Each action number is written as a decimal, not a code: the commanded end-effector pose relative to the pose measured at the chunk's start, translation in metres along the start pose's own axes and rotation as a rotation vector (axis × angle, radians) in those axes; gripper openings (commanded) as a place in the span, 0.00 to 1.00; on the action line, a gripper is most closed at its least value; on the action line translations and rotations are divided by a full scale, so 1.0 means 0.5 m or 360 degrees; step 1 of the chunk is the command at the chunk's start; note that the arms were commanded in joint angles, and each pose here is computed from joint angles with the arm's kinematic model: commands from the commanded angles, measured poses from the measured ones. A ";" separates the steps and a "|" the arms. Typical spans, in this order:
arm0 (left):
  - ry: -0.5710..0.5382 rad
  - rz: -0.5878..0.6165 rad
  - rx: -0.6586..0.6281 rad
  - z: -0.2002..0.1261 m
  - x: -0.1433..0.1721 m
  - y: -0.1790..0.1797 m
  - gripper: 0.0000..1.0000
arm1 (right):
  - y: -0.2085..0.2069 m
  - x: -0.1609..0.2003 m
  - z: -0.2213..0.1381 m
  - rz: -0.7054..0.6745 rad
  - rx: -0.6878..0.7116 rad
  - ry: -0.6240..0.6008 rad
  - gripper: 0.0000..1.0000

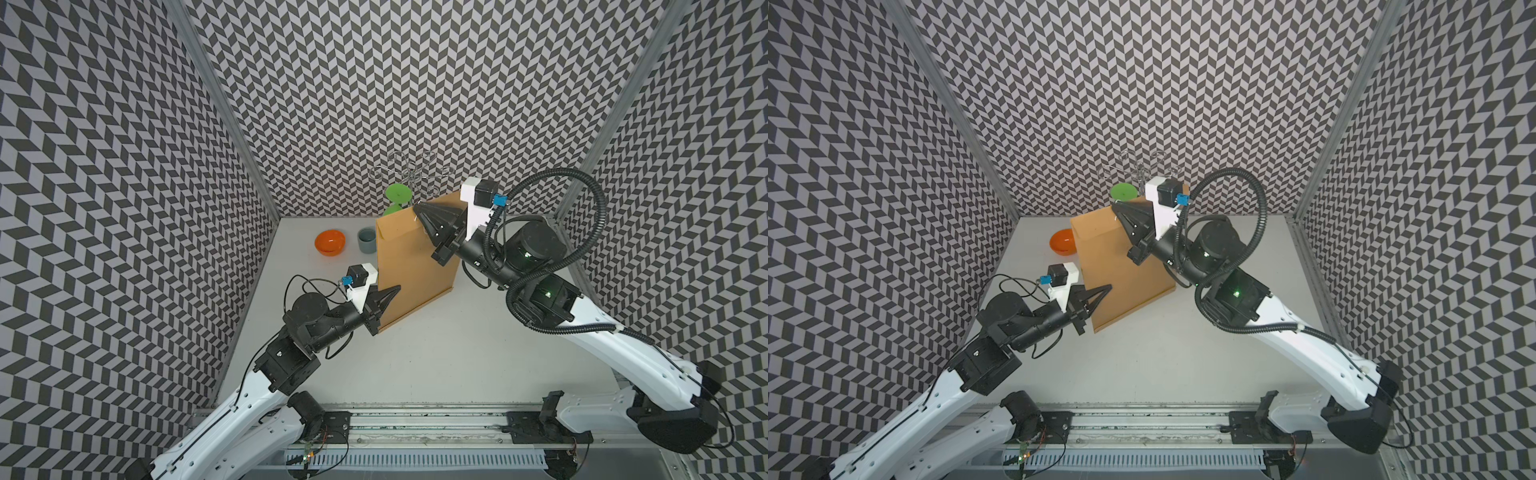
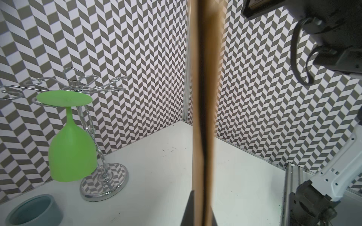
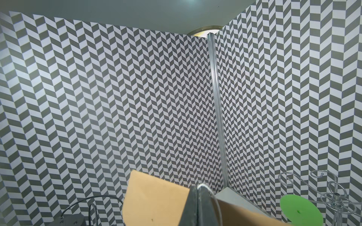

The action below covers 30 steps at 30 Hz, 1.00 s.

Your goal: Open the file bag

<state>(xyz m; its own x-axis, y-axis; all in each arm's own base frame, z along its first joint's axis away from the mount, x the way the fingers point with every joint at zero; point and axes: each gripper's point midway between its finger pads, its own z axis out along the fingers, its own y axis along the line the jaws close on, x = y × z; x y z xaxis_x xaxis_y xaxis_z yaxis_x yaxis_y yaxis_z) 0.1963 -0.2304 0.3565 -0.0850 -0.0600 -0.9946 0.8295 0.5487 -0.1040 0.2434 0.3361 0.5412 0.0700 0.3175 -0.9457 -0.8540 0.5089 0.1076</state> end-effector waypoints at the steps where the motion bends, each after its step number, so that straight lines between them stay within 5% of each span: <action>1: -0.0072 -0.0037 0.0130 -0.007 -0.025 -0.031 0.00 | 0.012 -0.009 -0.009 0.0014 -0.0048 -0.0027 0.00; 13: -0.0042 -0.0105 0.0109 -0.022 0.027 -0.025 0.00 | -0.095 -0.036 -0.086 -0.0020 0.0257 -0.0074 0.00; 30: -0.0131 -0.0266 0.0251 -0.030 0.017 -0.037 0.00 | -0.169 0.068 -0.233 -0.0015 0.0545 0.0096 0.00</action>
<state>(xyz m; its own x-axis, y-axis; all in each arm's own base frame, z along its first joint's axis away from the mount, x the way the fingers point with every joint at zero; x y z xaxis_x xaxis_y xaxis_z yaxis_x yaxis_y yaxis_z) 0.1768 -0.2335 0.3232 -0.2432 -0.1311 -0.9611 0.8633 0.4224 -0.2761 0.2594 0.2288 0.4574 0.0141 0.2350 -0.9719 -0.6699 0.7238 0.1653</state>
